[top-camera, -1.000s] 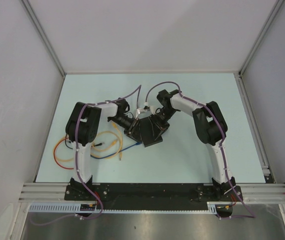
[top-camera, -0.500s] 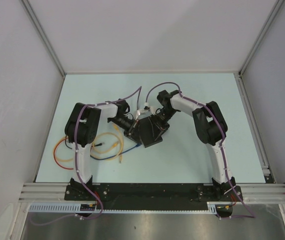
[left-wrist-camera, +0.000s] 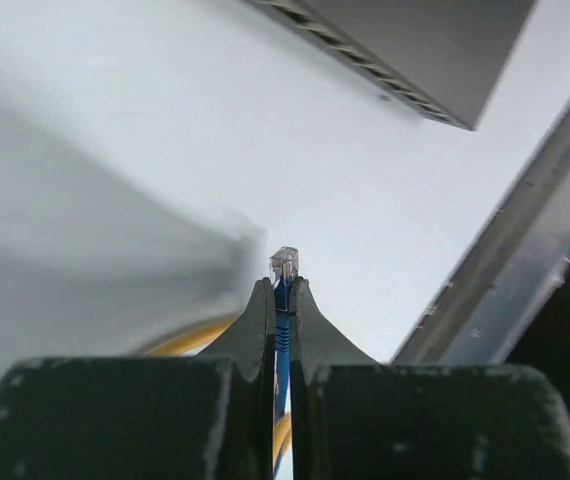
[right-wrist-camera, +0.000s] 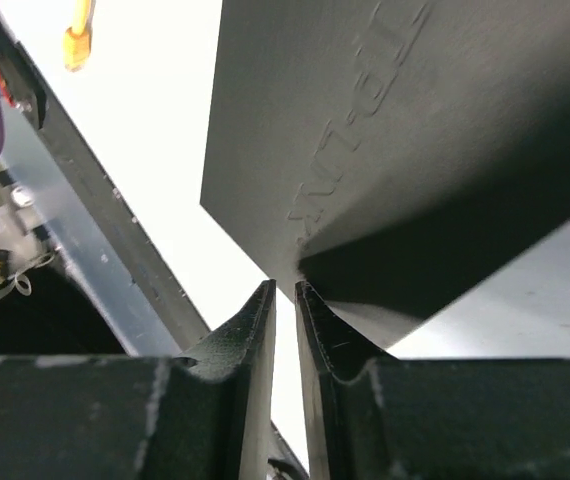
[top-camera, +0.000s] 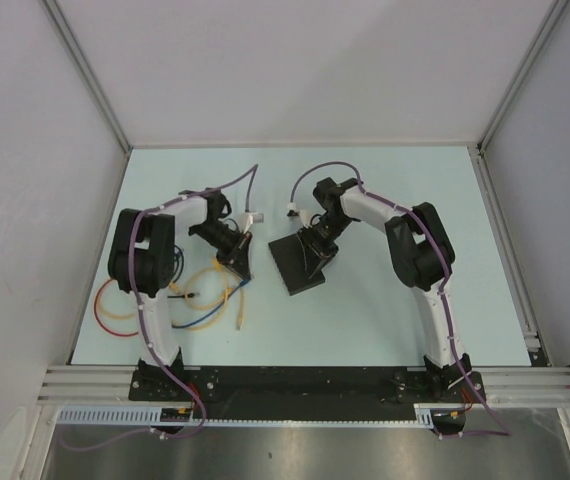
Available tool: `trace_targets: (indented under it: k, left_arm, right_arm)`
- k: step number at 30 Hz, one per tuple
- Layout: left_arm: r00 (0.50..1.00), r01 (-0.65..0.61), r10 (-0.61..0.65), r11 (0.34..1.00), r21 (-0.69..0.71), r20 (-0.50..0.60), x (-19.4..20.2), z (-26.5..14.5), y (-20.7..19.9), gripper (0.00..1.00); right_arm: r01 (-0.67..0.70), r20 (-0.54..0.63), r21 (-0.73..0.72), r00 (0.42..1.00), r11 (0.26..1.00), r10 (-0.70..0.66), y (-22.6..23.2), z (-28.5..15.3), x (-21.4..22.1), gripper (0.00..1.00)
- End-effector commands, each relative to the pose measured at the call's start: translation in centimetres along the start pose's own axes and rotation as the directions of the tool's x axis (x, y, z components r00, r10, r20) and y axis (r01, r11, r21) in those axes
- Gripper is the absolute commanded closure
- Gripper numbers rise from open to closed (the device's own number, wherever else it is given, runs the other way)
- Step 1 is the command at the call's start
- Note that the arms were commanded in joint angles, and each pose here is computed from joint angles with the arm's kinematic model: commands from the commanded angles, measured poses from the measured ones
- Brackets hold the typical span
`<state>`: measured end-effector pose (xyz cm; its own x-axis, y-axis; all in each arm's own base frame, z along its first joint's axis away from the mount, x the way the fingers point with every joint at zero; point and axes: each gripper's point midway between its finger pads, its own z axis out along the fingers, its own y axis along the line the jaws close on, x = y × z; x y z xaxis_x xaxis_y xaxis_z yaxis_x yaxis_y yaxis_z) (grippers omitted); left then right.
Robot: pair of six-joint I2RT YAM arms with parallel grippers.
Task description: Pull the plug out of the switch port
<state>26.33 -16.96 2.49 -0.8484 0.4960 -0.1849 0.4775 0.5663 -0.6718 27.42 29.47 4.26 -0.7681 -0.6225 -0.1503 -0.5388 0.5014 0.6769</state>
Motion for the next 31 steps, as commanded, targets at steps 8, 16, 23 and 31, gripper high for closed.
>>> trace_targets:
  k: [8, 16, 23, 31]
  left_arm:
    - [0.977, -0.047, 0.147, 0.851, -0.523, 0.152, -6.2, -14.0, 8.0, 0.99]
    - [0.943, 0.043, 0.176, 0.777, -0.628, 0.282, -10.7, -19.3, 7.2, 0.20]
    - [0.865, 0.144, 0.225, 0.746, -0.650, 0.449, -15.5, -24.0, 5.1, 0.00]
    - [0.749, 0.233, 0.340, 0.668, -0.706, 0.569, -20.0, -30.5, 2.7, 0.00]
  right_arm:
    - [0.025, 0.336, 0.408, 0.925, 0.913, -0.175, -6.9, -12.0, -9.2, 0.68]
    - [-0.232, 0.578, 0.554, 0.798, 0.800, -0.169, -10.7, -24.9, -9.9, 0.61]
    - [-0.582, 0.755, 0.573, 0.649, 0.577, -0.094, -15.6, -32.5, -8.2, 0.50]
    - [-0.584, 0.767, 0.593, 0.618, 0.554, -0.170, -14.3, -34.8, -9.1, 0.51]
